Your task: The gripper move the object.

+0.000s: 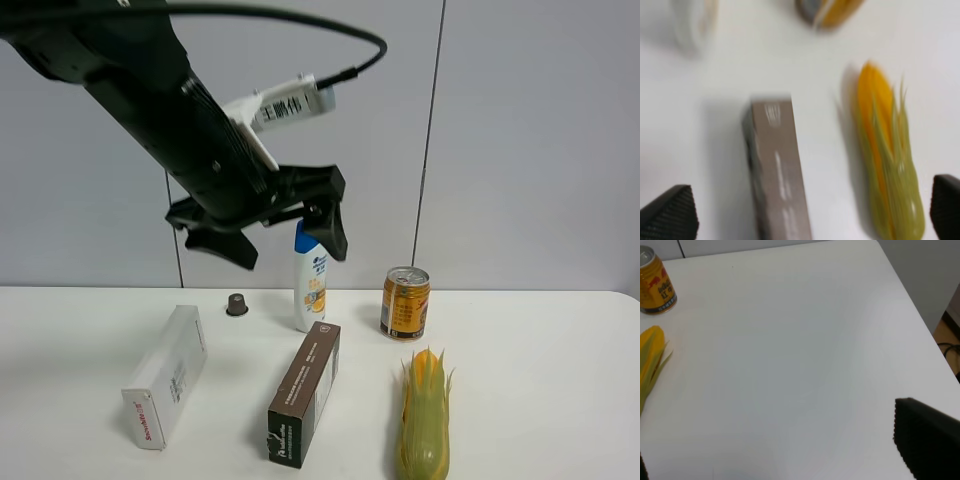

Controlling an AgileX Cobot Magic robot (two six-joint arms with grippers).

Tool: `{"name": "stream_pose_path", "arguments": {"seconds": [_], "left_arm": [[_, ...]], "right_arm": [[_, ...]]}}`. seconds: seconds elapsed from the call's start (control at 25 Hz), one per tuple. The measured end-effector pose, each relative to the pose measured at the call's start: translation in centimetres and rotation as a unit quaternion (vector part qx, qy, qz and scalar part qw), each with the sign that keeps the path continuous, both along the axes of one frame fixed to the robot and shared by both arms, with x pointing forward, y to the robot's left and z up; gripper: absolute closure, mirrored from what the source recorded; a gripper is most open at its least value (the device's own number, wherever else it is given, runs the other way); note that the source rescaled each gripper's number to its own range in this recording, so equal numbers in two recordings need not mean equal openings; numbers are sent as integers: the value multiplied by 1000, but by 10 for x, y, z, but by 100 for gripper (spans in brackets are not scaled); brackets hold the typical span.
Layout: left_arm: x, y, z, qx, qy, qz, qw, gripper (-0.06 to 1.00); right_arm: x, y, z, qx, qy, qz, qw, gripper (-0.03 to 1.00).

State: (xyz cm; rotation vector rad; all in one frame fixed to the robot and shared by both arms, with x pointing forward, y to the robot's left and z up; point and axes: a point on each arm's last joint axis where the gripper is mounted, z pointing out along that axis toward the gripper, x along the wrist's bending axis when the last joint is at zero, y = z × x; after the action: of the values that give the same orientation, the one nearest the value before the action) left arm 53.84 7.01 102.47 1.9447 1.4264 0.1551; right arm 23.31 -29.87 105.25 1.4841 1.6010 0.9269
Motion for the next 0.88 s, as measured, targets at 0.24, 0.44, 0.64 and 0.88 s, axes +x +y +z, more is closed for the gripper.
{"name": "stream_pose_path", "arguments": {"seconds": [0.24,0.44,0.64,0.88], "left_arm": [[7,46,49,56,-126,-28,990,4],[19,100,63,118,-146,0,982,4],[34,160,67,162,-149,58,974,4],[27,211,80,202,-145,102,963,4]], "right_arm": [[0,0,0,0,0,0,1000,-3],[0,0,0,0,0,0,1000,-3],[0,0,0,0,0,0,1000,-3],[0,0,0,0,0,0,1000,-3]]}}
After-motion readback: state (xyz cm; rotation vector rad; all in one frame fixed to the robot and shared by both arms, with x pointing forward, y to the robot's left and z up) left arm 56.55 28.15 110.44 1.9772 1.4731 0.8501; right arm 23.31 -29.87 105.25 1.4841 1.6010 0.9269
